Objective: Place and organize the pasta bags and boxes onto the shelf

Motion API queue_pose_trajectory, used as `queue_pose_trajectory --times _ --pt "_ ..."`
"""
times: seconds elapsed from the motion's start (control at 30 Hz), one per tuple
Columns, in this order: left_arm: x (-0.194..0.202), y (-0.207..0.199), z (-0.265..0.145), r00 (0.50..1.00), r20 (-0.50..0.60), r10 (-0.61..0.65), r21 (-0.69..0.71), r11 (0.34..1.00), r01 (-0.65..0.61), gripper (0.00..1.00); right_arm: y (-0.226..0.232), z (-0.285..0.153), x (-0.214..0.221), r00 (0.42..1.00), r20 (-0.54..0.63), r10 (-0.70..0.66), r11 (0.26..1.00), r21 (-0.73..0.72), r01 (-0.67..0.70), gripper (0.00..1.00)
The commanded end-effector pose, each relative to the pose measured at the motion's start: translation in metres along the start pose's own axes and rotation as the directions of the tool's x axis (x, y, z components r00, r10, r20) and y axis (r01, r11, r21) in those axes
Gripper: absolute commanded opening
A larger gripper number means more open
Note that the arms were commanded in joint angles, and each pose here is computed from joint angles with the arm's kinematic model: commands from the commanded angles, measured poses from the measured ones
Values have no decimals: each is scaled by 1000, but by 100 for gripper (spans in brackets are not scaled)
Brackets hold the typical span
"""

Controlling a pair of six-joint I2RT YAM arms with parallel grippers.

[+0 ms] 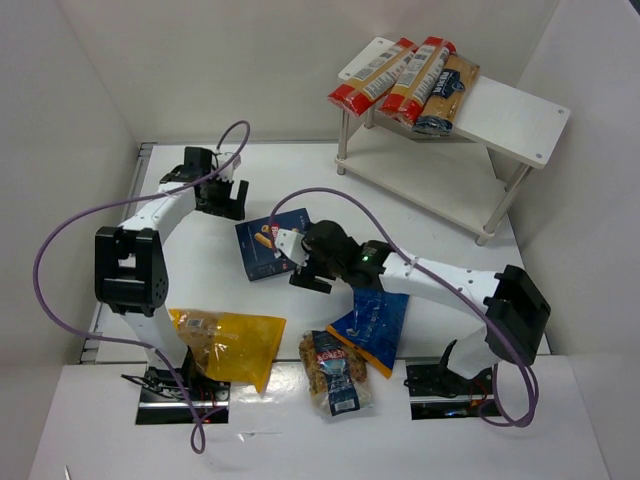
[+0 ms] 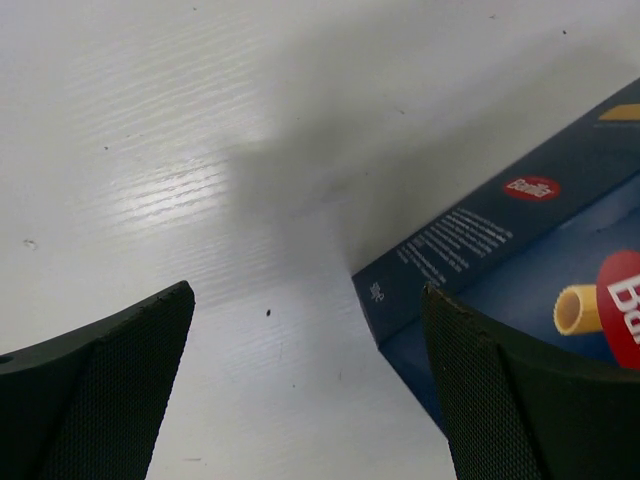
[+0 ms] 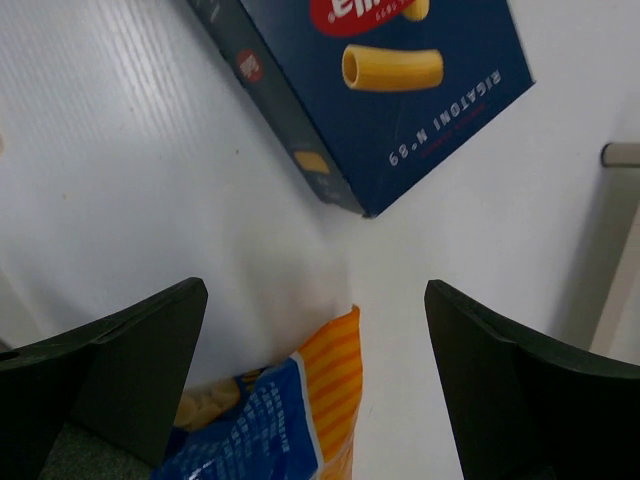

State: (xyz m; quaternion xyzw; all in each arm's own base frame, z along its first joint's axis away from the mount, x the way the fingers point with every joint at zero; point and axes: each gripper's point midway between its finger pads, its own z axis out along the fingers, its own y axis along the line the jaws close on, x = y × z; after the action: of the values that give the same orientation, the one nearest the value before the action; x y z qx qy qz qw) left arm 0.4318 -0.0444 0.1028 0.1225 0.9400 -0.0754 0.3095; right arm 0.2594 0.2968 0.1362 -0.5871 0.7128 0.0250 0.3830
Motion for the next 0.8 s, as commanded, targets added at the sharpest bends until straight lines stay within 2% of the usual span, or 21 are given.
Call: queue_pose_trajectory --times 0.0,0.03,0.27,0.47,0.77 --pt "-7 10 15 999 30 -29 -66 997 31 99 -22 0 -48 993 115 -38 987 157 19 98" --pt "-12 12 15 998 48 -36 -80 996 40 99 -24 3 -48 993 111 -36 985 172 16 98" --pt "-4 0 41 1000 2 -17 -80 997 17 99 -22 29 -53 992 101 -72 973 227 48 98" --pt "-9 -11 53 1000 -1 9 -70 998 -9 99 -13 53 -51 989 81 -127 970 220 106 98" --pt "-7 -21 68 999 -27 29 -38 999 -30 99 -8 76 -46 988 64 -138 967 225 120 98"
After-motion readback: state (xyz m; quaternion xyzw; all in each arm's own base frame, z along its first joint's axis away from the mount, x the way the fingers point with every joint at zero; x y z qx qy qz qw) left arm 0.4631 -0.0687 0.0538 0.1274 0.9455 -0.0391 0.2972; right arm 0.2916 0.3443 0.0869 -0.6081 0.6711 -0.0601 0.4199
